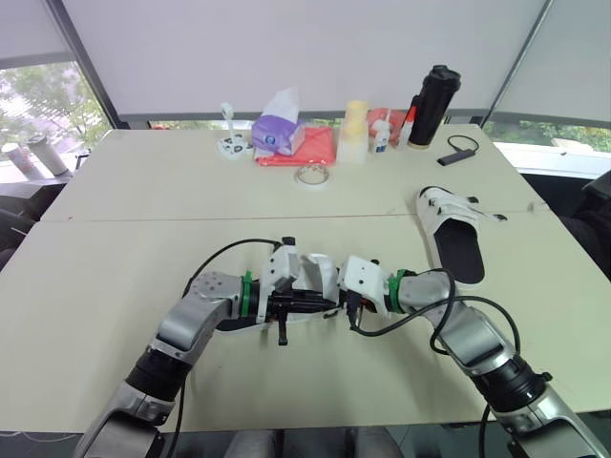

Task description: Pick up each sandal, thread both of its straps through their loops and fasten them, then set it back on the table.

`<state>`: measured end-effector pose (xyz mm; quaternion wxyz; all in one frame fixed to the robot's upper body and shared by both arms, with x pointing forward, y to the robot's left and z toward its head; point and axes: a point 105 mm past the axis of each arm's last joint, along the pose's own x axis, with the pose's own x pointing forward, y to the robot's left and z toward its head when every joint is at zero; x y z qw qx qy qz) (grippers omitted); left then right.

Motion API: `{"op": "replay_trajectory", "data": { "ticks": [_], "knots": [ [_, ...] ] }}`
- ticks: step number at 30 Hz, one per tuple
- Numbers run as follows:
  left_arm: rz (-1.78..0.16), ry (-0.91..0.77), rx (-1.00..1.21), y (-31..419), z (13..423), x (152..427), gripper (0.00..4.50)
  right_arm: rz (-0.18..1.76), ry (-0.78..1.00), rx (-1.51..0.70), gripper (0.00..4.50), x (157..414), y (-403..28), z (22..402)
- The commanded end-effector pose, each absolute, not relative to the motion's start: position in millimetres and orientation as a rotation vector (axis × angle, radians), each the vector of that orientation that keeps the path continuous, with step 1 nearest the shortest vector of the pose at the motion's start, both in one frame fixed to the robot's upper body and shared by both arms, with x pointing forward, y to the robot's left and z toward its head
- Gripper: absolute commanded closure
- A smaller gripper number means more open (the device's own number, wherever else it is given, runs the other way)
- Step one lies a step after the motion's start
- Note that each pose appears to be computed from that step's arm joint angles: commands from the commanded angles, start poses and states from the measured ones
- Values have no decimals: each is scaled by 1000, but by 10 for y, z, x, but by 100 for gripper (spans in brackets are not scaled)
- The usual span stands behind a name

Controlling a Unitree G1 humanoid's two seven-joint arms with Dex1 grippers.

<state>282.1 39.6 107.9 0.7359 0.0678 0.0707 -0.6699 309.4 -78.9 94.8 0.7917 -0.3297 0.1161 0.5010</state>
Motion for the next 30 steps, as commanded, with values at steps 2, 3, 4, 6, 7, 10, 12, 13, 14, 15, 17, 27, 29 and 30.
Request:
{"op": "replay_trajectory", "data": {
  "ticks": [2,3,4,6,7,10,12,13,14,15,17,27,29,30],
  "knots": [
    [-1484,298,152,427,774,2710,390,1081,326,-708,450,3076,-834,779],
    [-1485,299,147,435,776,2701,362,1081,326,-708,450,3077,-835,780],
    [-1487,297,144,443,782,2691,313,1081,326,-708,450,3077,-835,780],
    [-1489,290,138,463,808,2671,213,1081,326,-708,450,3078,-836,780],
    [-1496,294,142,492,819,2641,168,1081,326,-709,450,3077,-836,780],
    [-1522,307,153,551,840,2563,11,1082,327,-709,450,3075,-836,778],
    [-1529,311,146,570,860,2534,4,1083,327,-708,450,3075,-835,777],
    [-1526,303,131,615,920,2517,4,1084,328,-708,450,3073,-832,775],
    [-1524,298,121,647,964,2504,4,1085,328,-708,450,3072,-829,772],
    [-1511,281,92,692,1054,2501,4,1088,328,-707,450,3067,-826,771],
    [-1477,248,50,760,1195,2518,4,1090,328,-707,450,3063,-820,767],
    [-1468,240,-46,921,1471,2401,4,1105,330,-711,450,3047,-808,749],
    [-1467,268,-33,938,1420,2366,4,1106,330,-712,450,3049,-805,748],
    [-1468,294,-33,940,1360,2330,4,1108,330,-712,450,3045,-802,744]
  ]
}}
